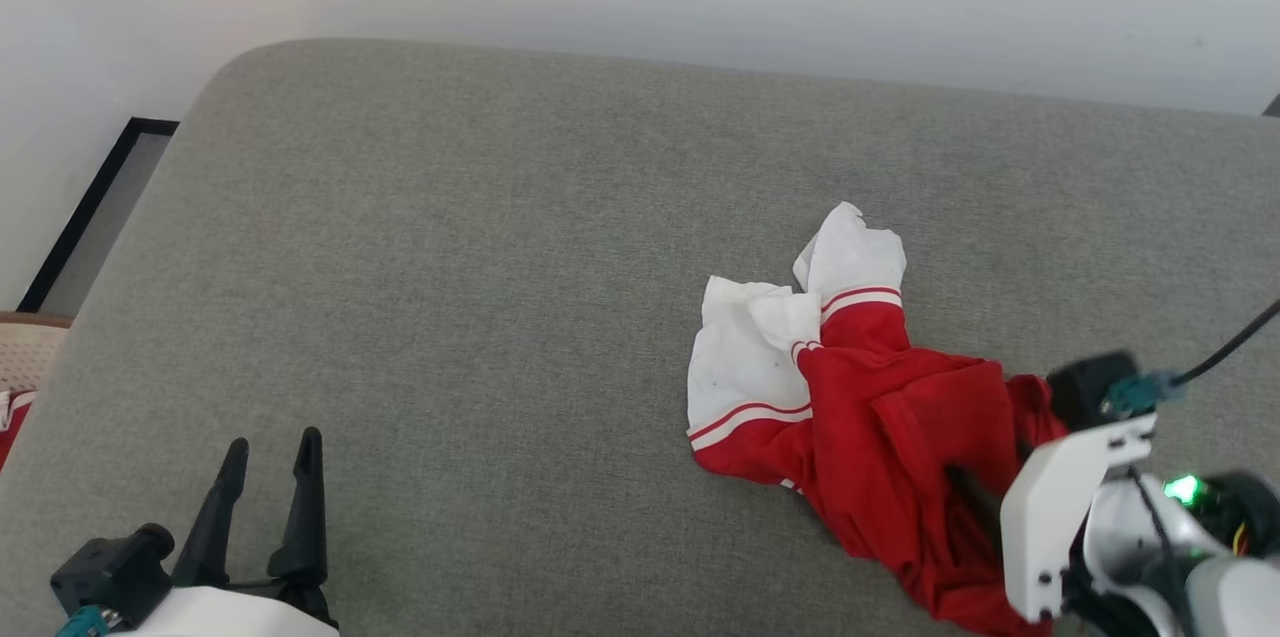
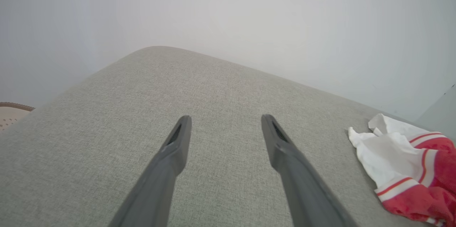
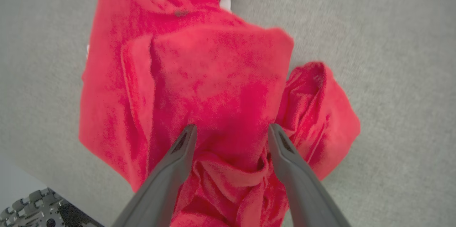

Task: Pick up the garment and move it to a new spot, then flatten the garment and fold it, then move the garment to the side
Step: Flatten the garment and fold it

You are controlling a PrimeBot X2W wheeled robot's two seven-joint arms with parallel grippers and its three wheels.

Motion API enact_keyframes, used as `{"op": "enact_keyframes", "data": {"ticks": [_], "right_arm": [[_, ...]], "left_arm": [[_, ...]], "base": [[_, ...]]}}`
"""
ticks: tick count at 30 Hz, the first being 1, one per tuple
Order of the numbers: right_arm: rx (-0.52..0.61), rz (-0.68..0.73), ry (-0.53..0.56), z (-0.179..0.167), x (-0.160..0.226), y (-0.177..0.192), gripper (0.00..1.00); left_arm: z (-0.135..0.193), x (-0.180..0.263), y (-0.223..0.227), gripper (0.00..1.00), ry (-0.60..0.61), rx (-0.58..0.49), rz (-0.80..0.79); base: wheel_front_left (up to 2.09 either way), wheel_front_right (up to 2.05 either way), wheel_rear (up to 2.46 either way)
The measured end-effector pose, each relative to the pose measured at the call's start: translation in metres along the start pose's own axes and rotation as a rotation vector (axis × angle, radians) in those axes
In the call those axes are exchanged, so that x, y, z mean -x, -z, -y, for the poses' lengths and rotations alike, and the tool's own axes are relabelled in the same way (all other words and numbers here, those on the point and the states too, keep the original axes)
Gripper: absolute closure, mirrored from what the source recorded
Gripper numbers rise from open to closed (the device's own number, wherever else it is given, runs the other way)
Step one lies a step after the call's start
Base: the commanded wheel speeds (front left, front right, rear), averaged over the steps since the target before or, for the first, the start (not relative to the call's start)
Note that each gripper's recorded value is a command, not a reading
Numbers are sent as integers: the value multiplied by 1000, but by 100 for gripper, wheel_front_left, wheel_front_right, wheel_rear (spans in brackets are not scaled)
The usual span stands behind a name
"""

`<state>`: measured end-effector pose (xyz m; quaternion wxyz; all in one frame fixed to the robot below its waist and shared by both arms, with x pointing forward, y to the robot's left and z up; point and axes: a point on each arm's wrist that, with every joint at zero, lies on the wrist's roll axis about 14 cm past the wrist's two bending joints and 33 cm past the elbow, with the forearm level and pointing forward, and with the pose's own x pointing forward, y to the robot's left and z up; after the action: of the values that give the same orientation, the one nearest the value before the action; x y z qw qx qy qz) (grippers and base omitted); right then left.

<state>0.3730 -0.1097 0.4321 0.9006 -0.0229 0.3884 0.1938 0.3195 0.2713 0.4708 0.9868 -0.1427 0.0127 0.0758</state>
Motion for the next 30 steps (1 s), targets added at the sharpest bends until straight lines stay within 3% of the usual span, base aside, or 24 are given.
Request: {"op": "enact_keyframes", "data": {"ticks": [7,13,22,30], "right_arm": [[40,179,-11,-7,-1,-68,0],[65,235,-8,-5,-26,-104,0],[78,118,-3,3,-83,-119,0],[89,-122,2,6,-135,-100,0]], "left_arm": [[-2,4,2,0,-9,1,-8],[-8,9,4,0,-32,2,-16],[-17,14,6,0,-72,0,-29],[-23,14,9,0,-106,2,-48]], "base": [[0,0,0],[0,0,0],[0,0,0],[0,0,0]]}}
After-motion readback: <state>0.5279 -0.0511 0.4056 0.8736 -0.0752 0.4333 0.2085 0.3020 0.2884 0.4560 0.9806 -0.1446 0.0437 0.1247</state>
